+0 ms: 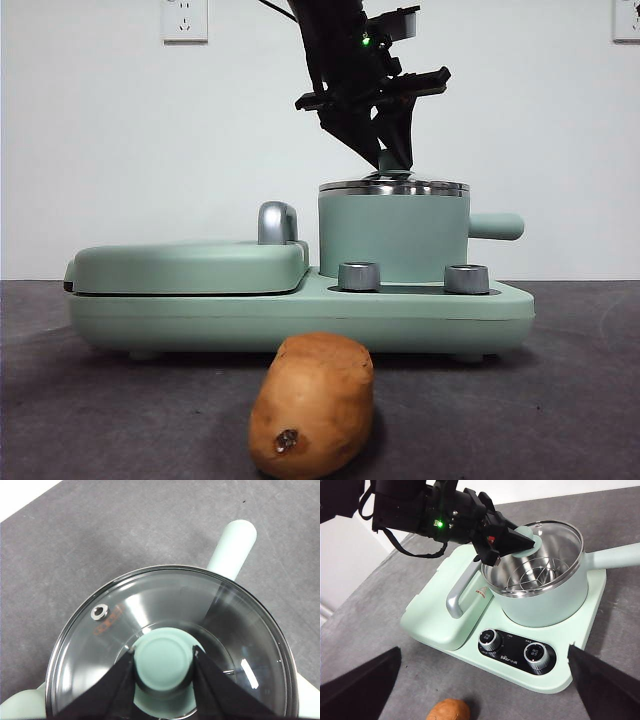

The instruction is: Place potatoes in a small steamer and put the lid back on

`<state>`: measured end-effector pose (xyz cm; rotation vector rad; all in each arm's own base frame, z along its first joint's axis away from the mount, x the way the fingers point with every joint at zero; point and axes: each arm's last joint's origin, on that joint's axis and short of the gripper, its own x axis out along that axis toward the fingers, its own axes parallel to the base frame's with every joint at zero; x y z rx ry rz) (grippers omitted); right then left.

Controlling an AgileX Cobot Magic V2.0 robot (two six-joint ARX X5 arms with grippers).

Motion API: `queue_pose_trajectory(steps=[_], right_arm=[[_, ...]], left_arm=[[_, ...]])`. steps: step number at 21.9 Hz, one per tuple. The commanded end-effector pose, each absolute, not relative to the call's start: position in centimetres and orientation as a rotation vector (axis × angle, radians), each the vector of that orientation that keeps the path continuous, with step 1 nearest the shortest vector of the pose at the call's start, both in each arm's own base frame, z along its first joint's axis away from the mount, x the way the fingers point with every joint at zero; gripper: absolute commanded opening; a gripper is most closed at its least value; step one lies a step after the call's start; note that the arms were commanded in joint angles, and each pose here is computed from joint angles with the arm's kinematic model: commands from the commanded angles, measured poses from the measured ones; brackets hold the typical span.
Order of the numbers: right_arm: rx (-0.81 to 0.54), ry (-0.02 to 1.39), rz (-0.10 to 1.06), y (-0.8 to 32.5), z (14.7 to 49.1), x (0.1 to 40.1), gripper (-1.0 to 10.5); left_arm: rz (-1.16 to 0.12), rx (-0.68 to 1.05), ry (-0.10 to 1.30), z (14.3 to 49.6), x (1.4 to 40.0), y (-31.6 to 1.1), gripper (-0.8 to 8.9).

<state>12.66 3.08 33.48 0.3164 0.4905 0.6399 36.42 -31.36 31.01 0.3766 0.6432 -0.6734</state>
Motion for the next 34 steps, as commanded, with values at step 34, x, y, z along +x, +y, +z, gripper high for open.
queue_pose_trajectory(steps=[34], right_arm=[[0.249, 1.199, 0.487, 20.4, 23.3, 16.9, 5.4]], left_arm=[[-0.542, 0.265, 0.614, 51.1, 22.7, -15.0, 0.14]])
